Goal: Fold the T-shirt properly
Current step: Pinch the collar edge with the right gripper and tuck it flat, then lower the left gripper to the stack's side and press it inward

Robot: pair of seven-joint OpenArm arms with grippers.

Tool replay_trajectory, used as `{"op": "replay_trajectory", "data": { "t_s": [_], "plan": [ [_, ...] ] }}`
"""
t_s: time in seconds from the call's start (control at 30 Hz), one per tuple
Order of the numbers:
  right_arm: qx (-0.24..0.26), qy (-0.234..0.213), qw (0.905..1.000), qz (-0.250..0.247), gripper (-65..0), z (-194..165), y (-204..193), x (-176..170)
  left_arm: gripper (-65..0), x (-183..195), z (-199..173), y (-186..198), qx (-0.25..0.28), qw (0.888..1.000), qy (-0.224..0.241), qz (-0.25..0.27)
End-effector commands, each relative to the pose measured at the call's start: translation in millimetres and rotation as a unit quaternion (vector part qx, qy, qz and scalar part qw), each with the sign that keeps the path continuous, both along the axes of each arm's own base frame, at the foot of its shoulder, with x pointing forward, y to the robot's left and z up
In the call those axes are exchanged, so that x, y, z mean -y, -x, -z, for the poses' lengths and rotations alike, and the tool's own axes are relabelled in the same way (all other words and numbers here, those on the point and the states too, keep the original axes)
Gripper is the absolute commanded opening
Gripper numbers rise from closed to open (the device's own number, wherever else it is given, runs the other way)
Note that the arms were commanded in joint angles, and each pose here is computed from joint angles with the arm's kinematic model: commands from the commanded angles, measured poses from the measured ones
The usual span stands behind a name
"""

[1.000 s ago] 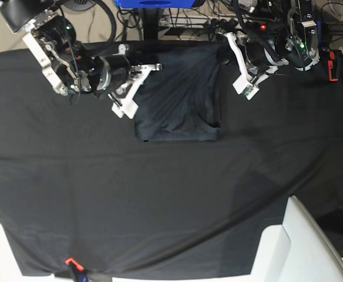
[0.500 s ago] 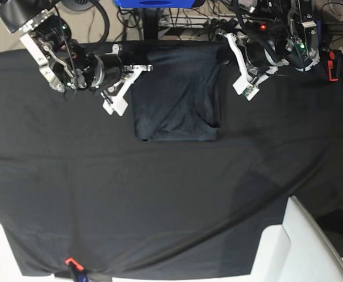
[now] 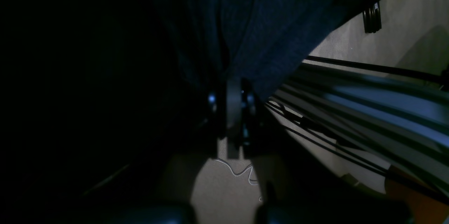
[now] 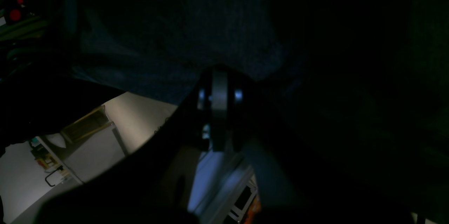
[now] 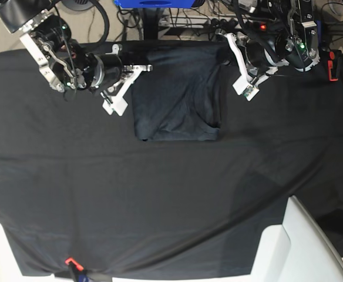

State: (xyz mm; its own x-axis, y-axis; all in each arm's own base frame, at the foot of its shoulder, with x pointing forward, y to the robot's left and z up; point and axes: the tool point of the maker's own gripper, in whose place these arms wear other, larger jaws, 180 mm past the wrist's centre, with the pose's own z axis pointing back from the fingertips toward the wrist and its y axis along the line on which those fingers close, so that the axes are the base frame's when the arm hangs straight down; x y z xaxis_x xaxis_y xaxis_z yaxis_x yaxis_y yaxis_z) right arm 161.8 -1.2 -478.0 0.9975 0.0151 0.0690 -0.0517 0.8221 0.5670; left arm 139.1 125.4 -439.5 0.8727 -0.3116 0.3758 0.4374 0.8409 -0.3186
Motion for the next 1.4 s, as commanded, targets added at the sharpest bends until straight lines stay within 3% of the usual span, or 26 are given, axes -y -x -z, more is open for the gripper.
{"op": "replay_trajectory", "data": {
  "t_s": [0.0,0.13,0.5,0.57,0.7,0.93,1.1,1.3,1.37],
  "plan": [
    [0.010,-0.005,0.9999,0.003,-62.7,-5.0,-7.2,-0.1,-65.0,-5.5,-6.7,-6.1,0.016,1.000,-0.005,0.005],
    [0.011,-0.006,0.9999,0.003,-62.7,-5.8,-7.6,-0.6,-65.0,-13.7,-7.0,-6.3,0.016,1.000,-0.016,0.009],
    [0.011,-0.006,0.9999,0.002,-62.7,-6.5,-8.1,-0.6,-35.1,-13.4,-13.5,-10.9,0.029,0.999,-0.018,0.013],
    [0.011,-0.006,0.9999,0.002,-62.7,-6.5,-8.1,-0.6,-32.4,-13.0,-16.7,-13.0,0.035,0.999,-0.018,0.015],
    [0.012,-0.006,0.9999,0.002,-62.7,-6.8,-8.8,-0.6,-32.7,-16.1,-25.3,-20.6,0.053,0.998,-0.023,0.011],
    [0.012,-0.006,0.9999,0.002,-62.7,-7.1,-9.7,-0.3,-32.7,-35.3,-51.8,-77.7,0.119,0.991,-0.017,-0.065],
    [0.013,-0.007,0.9999,0.002,-62.7,-7.7,-10.6,-0.5,-33.2,-23.2,-47.8,-115.0,0.104,0.992,0.008,-0.076],
    [0.013,-0.007,0.9999,0.002,-62.7,-7.7,-10.6,-0.5,-52.5,-11.1,-19.8,-137.1,0.048,0.991,0.062,-0.108],
    [0.013,-0.007,0.9999,0.002,-62.7,-7.7,-10.6,-0.5,-56.1,-8.6,-18.1,-144.7,0.048,0.988,0.077,-0.122]
  ]
}}
